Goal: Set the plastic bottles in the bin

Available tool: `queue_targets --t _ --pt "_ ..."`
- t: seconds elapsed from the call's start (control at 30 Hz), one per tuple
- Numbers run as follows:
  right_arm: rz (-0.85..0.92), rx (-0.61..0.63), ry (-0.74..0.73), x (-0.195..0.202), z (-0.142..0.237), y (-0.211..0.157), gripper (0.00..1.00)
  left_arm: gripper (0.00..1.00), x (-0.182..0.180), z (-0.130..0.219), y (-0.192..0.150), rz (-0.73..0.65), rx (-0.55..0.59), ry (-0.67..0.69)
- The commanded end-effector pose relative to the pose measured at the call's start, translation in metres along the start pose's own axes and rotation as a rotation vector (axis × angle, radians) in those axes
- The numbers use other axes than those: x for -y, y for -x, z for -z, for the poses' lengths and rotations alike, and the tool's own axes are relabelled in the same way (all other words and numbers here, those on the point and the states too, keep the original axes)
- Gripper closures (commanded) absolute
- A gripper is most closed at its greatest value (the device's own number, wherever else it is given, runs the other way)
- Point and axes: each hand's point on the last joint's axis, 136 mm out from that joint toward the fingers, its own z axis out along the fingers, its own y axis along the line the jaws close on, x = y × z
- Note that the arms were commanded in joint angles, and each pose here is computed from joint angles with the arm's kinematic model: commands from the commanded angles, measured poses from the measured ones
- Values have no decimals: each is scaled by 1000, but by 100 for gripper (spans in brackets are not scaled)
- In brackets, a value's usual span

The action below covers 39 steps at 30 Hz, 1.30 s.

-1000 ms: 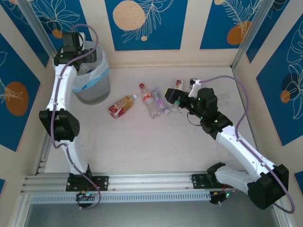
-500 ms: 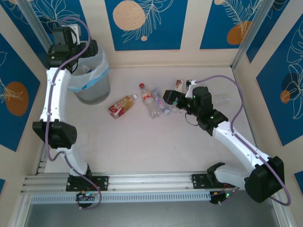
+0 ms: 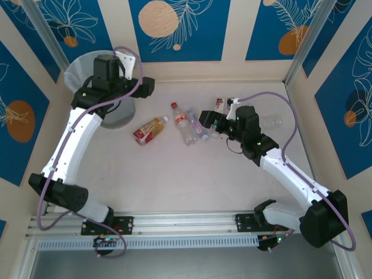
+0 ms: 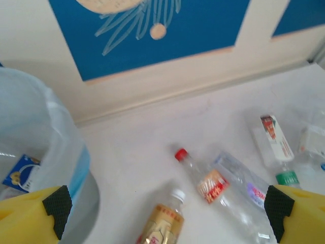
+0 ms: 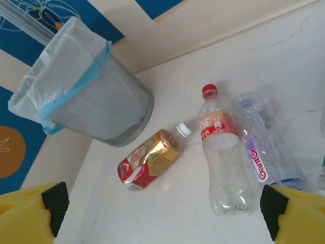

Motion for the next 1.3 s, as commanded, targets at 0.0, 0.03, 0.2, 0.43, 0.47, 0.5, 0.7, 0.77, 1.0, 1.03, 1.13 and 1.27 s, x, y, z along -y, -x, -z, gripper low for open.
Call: queue_targets --t 0.0,0.03,0.2,0.43,0.47,0.5,0.7,0.77,1.0,1.03,1.13,1.27 --pt "73 -47 18 -4 -5 -7 0 1 7 6 -34 -15 -93 -20" --pt "83 -66 8 -3 -7 -10 0 1 7 3 -47 -1 -126 -18" --pt "77 -130 -70 9 -16 -22 0 1 17 -14 -120 -7 -336 -42" --pt "68 -139 -74 7 -27 -32 0 1 5 -33 -182 -8 -566 71" --pt "67 -138 -73 6 -28 -32 1 1 7 -37 -188 -11 -596 67" --pt "66 -134 -74 5 -29 -31 0 1 9 -41 -193 -23 -622 69" --pt "68 -161 -55 1 -31 -35 1 1 0 -71 -217 -127 -757 163" --pt "70 -163 -53 0 -31 -35 0 1 -3 -81 -223 -148 -799 177" --pt "77 -157 -53 -1 -26 -36 0 1 -9 -113 -240 -182 -903 185" --pt "77 -158 -55 -1 -26 -36 1 1 -10 -117 -244 -177 -918 177" --pt "76 -155 -57 0 -24 -36 0 1 -16 -128 -249 -186 -938 188" --pt "87 -147 -59 -1 -21 -34 0 1 -32 -138 -252 -203 -950 255"
